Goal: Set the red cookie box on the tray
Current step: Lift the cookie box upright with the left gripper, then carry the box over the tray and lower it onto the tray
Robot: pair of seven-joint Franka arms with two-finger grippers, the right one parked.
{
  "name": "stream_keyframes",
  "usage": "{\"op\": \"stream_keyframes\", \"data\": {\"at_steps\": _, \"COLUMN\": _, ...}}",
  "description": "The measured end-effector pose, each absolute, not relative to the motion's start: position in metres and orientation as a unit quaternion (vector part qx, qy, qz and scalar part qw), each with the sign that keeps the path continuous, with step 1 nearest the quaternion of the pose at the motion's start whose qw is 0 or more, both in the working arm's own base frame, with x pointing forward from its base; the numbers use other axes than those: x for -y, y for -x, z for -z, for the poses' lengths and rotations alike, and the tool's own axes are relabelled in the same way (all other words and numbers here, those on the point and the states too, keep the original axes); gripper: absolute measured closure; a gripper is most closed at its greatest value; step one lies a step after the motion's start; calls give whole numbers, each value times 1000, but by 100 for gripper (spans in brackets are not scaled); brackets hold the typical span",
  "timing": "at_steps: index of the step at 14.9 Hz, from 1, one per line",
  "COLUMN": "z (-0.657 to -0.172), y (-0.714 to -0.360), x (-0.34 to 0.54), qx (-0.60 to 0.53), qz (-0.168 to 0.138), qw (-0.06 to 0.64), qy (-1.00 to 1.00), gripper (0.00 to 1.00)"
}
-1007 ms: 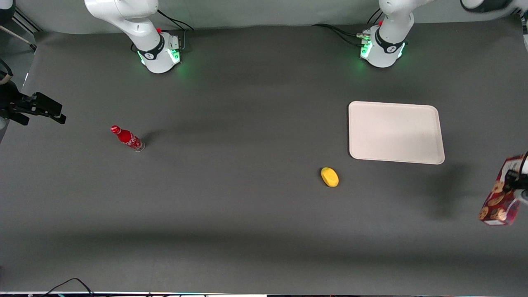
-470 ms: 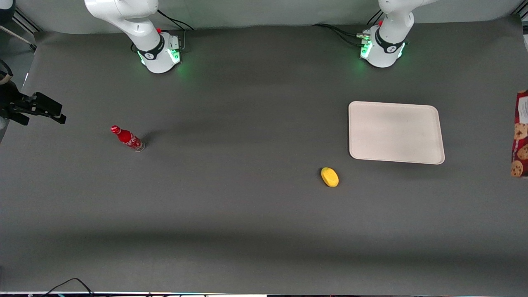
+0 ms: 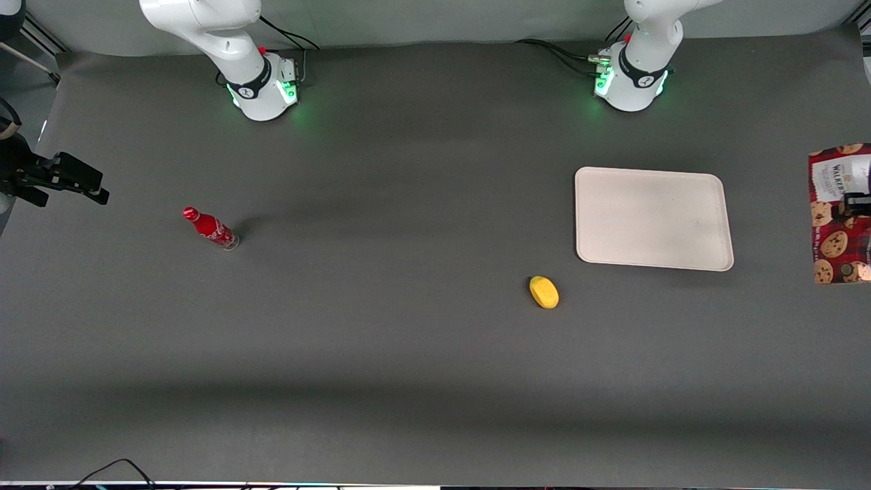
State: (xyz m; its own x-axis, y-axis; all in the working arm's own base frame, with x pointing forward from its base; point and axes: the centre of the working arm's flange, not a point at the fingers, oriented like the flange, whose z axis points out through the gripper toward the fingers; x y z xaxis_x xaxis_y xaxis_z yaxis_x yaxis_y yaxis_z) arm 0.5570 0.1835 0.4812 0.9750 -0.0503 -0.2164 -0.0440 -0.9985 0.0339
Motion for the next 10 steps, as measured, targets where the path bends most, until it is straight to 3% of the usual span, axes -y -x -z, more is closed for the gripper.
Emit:
{"op": "stream_keyframes", "data": {"at_steps": 5, "z": -394, "y": -492, "x": -162, "qx": -11, "qz": 69, "qw": 5, "qy": -998, "gripper": 91}}
{"op": "stream_keyframes", "data": {"at_steps": 10, "z": -336, "y": -459, "x": -125, "qx": 17, "qz": 72, "qw": 7, "qy": -997, "gripper": 91}}
